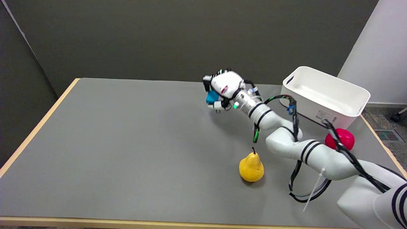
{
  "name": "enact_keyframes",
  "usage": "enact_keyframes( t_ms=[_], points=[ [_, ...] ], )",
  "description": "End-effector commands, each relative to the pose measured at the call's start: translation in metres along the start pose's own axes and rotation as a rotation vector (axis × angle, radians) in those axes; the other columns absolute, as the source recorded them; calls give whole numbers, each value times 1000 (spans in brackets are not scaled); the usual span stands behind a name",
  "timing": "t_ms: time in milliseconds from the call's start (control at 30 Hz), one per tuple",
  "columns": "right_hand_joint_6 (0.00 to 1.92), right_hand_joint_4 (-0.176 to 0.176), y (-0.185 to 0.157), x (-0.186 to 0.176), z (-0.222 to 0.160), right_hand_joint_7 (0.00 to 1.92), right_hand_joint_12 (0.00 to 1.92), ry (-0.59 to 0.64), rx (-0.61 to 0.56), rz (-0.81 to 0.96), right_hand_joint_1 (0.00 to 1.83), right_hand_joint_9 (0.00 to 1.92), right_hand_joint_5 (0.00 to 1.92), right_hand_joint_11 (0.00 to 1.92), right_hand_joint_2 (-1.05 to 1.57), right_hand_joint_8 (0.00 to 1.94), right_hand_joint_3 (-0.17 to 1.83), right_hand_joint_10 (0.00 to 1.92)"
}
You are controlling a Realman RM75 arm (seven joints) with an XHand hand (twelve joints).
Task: Place the cube in the box.
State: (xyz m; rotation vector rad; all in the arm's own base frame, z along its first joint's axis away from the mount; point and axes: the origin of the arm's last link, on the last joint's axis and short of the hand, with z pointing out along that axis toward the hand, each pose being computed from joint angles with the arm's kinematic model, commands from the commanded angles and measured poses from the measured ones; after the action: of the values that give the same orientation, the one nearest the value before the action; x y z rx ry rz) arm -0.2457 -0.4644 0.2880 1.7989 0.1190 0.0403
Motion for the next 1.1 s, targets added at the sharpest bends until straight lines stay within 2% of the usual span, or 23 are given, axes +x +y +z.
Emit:
enact_keyframes(
  t_ms=[33, 200, 567, 800, 967, 1100],
  points=[
    [1518, -41, 74, 129, -49, 889, 1552, 234, -147, -358, 1174, 817, 671, 477, 964, 1375, 571, 1455],
    [1515, -41, 126, 138, -78, 890, 1557, 151, -311, -485, 1175, 818, 673, 481, 959, 1376, 578, 1457],
    [1525, -45, 199, 132, -144, 869, 1531, 107, -560, -514, 1168, 824, 653, 508, 996, 1406, 525, 1413],
    [1525, -45, 223, 112, -169, 869, 1533, 45, -630, -473, 1168, 824, 652, 509, 997, 1406, 523, 1412],
    [1524, -42, 229, 76, -172, 868, 1513, -48, -631, -431, 1167, 832, 653, 534, 1003, 1399, 511, 1388],
    [1511, -41, 235, 44, -173, 878, 1569, -119, -646, -368, 1171, 819, 663, 528, 984, 1380, 534, 1432]
  ],
)
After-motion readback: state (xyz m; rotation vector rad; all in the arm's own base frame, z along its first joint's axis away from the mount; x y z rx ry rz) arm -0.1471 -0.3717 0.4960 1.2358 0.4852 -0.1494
